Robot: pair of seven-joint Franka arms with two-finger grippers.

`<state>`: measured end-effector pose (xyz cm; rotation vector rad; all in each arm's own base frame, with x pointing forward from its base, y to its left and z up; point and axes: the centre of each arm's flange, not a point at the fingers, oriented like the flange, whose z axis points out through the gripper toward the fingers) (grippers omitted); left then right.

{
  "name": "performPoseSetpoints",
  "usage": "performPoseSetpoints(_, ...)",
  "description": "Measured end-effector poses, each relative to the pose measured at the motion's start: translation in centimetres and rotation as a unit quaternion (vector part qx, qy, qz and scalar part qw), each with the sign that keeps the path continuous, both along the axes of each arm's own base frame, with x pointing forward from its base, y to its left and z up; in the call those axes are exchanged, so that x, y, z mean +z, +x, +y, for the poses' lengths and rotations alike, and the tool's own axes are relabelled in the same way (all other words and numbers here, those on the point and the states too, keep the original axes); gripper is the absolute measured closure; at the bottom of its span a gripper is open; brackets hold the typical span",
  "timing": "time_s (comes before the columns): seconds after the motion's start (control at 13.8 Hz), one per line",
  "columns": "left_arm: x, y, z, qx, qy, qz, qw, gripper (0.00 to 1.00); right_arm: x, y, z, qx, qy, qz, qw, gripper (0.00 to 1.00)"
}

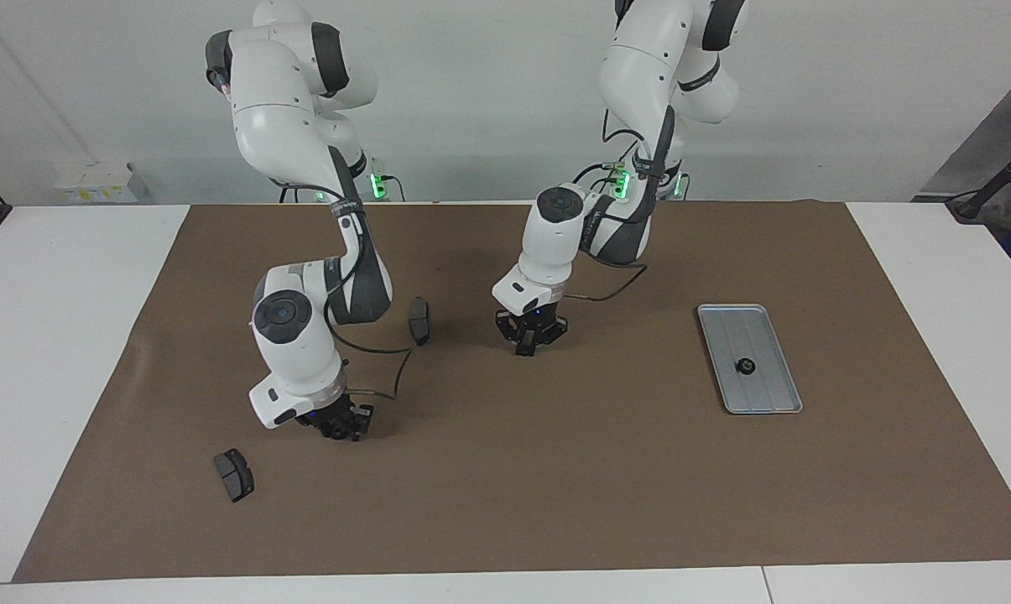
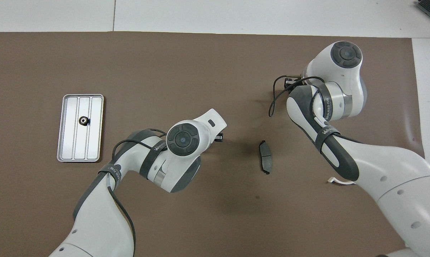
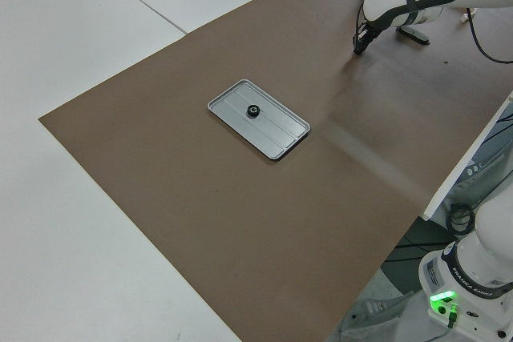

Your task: Pick bearing gear from pile to tray

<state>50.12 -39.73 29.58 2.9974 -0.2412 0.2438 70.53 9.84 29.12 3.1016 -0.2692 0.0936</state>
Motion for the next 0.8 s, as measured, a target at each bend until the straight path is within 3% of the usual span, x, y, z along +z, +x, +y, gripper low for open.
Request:
performPoseSetpoints(0.36, 0.9, 1.1, 0.6, 0.009, 0.004, 0.002, 1.0, 0.76, 0.3, 0.0, 0.0, 0.0, 0.0, -0.001, 1.0, 0.65)
performPoseSetpoints(0.58, 4.4, 5.9, 4.3, 0.051, 0.013, 0.014, 0.999, 0.76, 1.5, -0.1, 1.8, 0.013, 0.008, -0.009, 1.0, 0.65)
performPoseSetpoints(0.8, 7.3, 11.4, 12.7, 0.076, 0.027, 0.026, 0.996, 0.76, 2.9, -1.1, 6.3, 0.021, 0.027, -0.01, 0.999, 0.65)
